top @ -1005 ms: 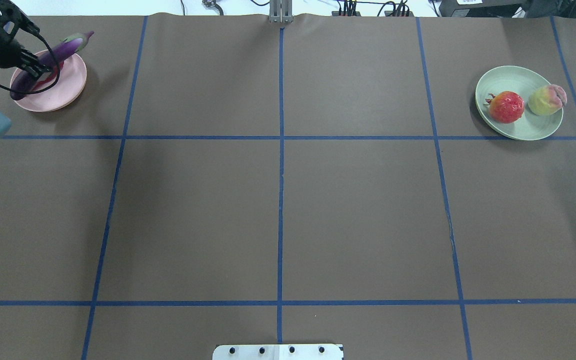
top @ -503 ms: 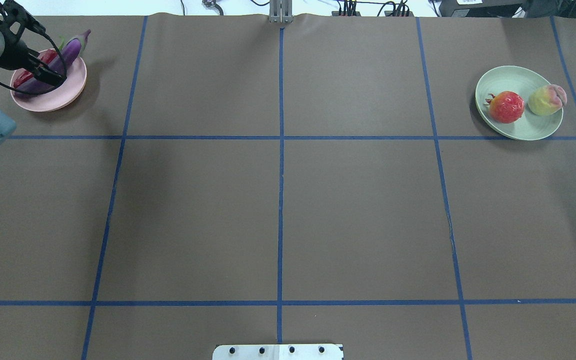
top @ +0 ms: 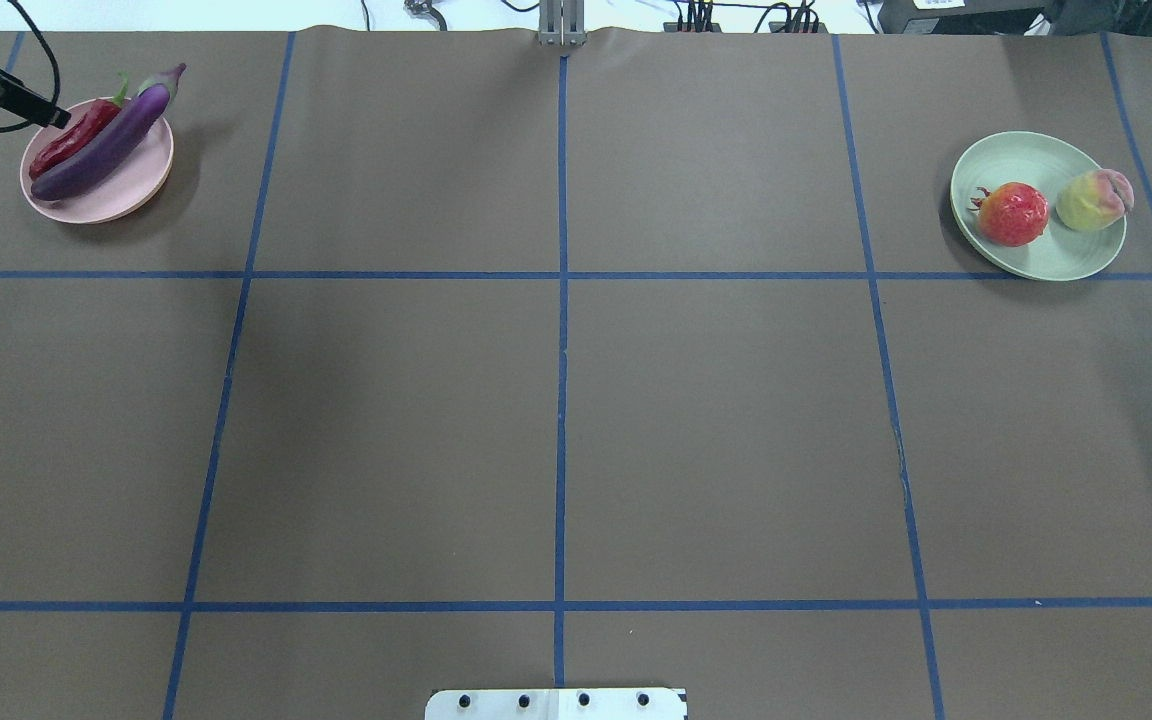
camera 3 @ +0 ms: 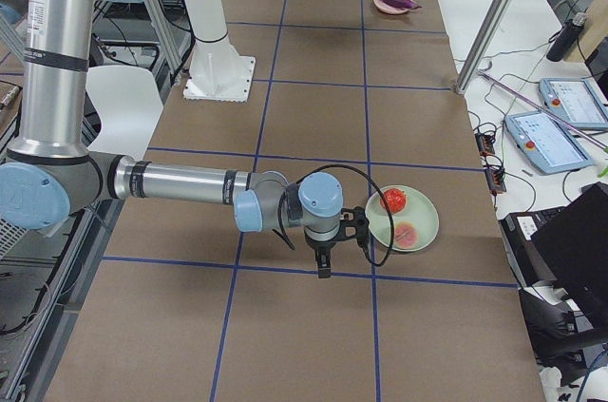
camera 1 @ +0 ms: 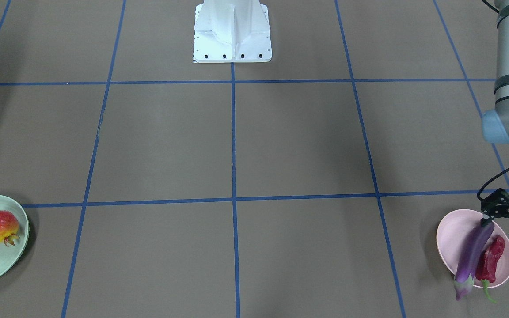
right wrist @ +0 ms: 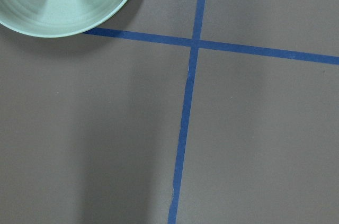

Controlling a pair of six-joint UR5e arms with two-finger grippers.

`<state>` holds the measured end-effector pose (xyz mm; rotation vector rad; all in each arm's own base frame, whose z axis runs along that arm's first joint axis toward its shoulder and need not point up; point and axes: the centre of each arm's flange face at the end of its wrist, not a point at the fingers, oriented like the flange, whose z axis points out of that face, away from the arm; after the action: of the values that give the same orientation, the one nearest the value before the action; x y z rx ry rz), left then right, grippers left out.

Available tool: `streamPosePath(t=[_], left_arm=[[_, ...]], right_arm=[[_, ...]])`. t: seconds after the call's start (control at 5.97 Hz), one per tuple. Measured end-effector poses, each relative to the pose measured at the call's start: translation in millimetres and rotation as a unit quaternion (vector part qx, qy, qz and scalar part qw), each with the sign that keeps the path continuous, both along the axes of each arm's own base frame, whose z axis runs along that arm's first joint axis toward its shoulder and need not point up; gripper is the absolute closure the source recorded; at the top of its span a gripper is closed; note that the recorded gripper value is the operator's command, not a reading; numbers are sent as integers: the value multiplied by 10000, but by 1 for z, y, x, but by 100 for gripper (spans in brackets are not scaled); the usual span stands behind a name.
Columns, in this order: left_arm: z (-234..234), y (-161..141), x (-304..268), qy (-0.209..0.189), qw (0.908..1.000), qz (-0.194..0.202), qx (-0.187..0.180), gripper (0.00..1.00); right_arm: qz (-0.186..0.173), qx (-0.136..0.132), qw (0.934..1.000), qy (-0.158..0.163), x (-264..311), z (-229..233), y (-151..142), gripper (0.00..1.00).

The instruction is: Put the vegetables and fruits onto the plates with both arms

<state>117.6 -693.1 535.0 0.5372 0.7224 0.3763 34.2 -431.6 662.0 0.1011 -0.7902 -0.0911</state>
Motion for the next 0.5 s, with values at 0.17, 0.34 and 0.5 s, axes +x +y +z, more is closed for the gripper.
streamPosePath(t=[0.17, 0.34, 0.5], left_arm=[[22, 26, -43, -124, 9995, -144, -246, 0], [50, 54, -81, -236, 9976, -339, -560, 0], [72, 73, -108, -381, 9943, -520, -846, 0]], right_arm=[[-1, 1, 10000, 0, 0, 0, 0, 0], [-1, 6, 10000, 0, 0, 0, 0, 0], [-1, 18, 10000, -1, 0, -2, -1, 0]])
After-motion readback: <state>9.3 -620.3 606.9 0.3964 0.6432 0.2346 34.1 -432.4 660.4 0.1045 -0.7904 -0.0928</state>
